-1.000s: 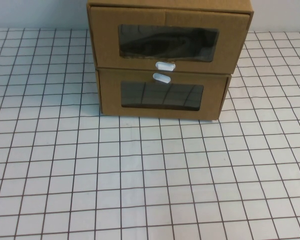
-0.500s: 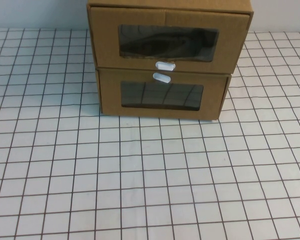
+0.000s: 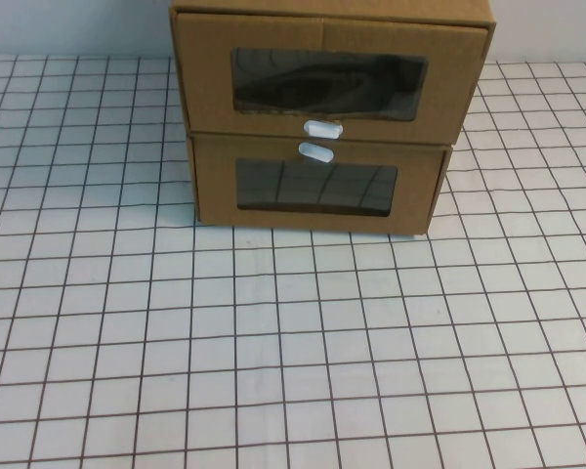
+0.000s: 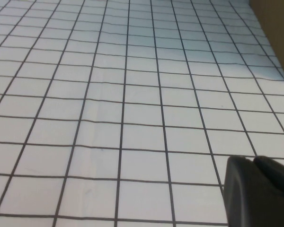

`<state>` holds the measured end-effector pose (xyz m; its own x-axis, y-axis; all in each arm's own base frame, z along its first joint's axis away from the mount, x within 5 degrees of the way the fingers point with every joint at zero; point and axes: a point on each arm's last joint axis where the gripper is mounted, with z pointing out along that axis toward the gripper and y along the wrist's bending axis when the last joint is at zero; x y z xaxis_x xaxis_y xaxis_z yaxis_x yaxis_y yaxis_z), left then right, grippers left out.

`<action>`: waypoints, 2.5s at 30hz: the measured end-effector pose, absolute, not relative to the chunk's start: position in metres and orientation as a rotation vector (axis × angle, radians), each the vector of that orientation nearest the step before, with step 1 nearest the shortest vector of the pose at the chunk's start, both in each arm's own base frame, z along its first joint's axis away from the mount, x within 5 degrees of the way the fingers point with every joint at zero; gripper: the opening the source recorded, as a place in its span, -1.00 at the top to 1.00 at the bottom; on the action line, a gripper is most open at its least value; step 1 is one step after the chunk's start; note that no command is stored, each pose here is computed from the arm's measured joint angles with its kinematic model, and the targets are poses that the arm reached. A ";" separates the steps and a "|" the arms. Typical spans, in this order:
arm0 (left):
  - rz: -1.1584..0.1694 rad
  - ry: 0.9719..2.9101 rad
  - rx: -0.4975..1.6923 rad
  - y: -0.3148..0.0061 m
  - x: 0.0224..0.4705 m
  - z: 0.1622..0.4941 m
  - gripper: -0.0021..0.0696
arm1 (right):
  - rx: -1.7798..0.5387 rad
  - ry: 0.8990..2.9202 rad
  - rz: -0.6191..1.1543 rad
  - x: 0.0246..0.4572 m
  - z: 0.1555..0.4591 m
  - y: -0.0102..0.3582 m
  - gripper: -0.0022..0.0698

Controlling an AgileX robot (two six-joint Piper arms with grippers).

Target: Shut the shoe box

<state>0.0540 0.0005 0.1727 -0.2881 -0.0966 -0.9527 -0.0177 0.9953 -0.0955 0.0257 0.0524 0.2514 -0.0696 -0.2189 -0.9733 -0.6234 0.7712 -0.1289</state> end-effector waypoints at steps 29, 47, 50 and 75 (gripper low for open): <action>-0.082 1.865 -0.086 0.000 0.054 0.173 0.96 | -0.650 1.626 0.356 0.028 0.254 0.050 0.98; -0.082 1.866 -0.086 0.000 0.054 0.172 0.96 | -0.211 1.837 0.024 0.048 0.226 0.010 0.98; -0.082 1.866 -0.086 0.000 0.054 0.172 0.96 | -0.157 1.847 -0.008 0.052 0.207 0.005 0.98; -0.082 1.866 -0.086 0.000 0.054 0.172 0.96 | -0.138 1.845 -0.024 0.053 0.173 0.003 0.98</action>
